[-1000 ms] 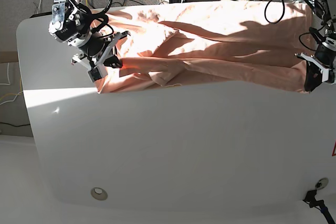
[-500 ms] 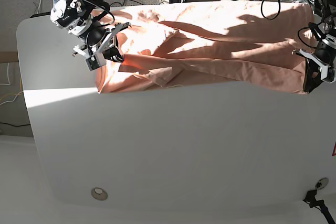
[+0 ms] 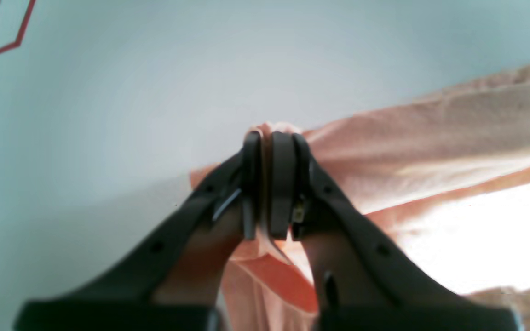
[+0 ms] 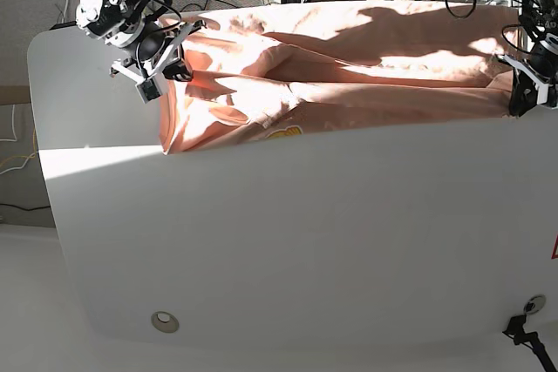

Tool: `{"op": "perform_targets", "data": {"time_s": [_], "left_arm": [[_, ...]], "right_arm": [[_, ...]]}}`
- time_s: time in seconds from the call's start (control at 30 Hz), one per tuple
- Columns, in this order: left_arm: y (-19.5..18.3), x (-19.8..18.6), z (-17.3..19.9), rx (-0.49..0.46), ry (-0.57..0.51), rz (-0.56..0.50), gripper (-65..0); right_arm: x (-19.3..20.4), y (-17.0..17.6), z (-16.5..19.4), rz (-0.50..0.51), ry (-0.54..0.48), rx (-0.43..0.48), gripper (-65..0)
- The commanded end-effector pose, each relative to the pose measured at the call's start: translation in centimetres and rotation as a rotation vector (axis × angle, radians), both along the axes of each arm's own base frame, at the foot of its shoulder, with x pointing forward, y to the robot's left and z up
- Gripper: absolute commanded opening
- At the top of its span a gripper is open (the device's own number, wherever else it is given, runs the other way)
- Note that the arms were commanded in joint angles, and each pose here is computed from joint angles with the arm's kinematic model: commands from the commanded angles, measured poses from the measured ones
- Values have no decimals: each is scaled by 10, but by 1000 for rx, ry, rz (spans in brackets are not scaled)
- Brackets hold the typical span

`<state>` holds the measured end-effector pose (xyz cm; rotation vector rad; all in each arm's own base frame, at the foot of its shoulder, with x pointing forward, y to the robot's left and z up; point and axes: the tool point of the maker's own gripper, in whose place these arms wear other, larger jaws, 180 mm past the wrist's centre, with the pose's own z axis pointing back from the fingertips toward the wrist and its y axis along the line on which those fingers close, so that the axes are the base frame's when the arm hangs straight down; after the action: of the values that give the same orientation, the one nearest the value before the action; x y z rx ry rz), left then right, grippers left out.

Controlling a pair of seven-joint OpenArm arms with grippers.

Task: Fold the T-shirt properly
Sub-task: 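Fold the hem over toward the collar with both grippers, then lower the folded hem onto the shirt and press it flat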

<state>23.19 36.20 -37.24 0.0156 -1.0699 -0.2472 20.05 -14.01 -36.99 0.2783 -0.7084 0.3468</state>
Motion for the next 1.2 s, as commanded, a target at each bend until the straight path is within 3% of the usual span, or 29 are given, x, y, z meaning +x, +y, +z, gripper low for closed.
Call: {"op": "perform_targets", "data": {"time_s": [0.0,0.1,0.2,0.23,0.3,0.37,0.4,0.43,0.53,0.63,0.73,0.8,0.87,0.97,1.1,1.17], "left_arm": [[8,6,14,20,-36,-1,-650],[10,0,4,32,25,4,-650],[5,-4,-1,20,61,-23,-650],[5,-4,-1,18,61,-25,-592],[5,-4,-1,19,60,-23,-374],[5,-2,0,17,54,-22,-179],[5,-1,1,16,50,-22,-121],[6,1,4,17,42,-19,-109],[19,22,38,42,-67,15,-160],[7,36,63,24,-150,-10,-165],[-24,39,59,-67,-168,-57,-166],[-43,27,45,-96,-130,-85,-194],[-65,21,36,-143,-132,-89,-326],[-72,3,16,-182,-82,-63,-635],[-74,-23,-33,-181,88,-14,-650],[-73,-28,-42,-175,115,-8,-650]], "right_arm": [[2,2,6,8,-25,14,-650],[2,0,4,2,-19,12,-650],[2,0,4,0,-17,11,-469],[2,0,4,0,-17,11,-407],[3,0,5,0,-22,11,-311],[5,0,6,-3,-31,13,-264],[9,0,9,-3,-49,15,-264],[13,1,13,-2,-70,23,-269],[30,6,30,-11,-168,68,-284],[53,11,48,-13,-253,93,-284],[68,22,56,-44,-290,141,-287],[72,26,54,-61,-288,167,-333],[72,32,49,-71,-273,191,-432],[64,54,37,-31,-233,213,-650],[50,71,5,13,-134,214,-650],[45,71,-8,2,-96,217,-650]]}}
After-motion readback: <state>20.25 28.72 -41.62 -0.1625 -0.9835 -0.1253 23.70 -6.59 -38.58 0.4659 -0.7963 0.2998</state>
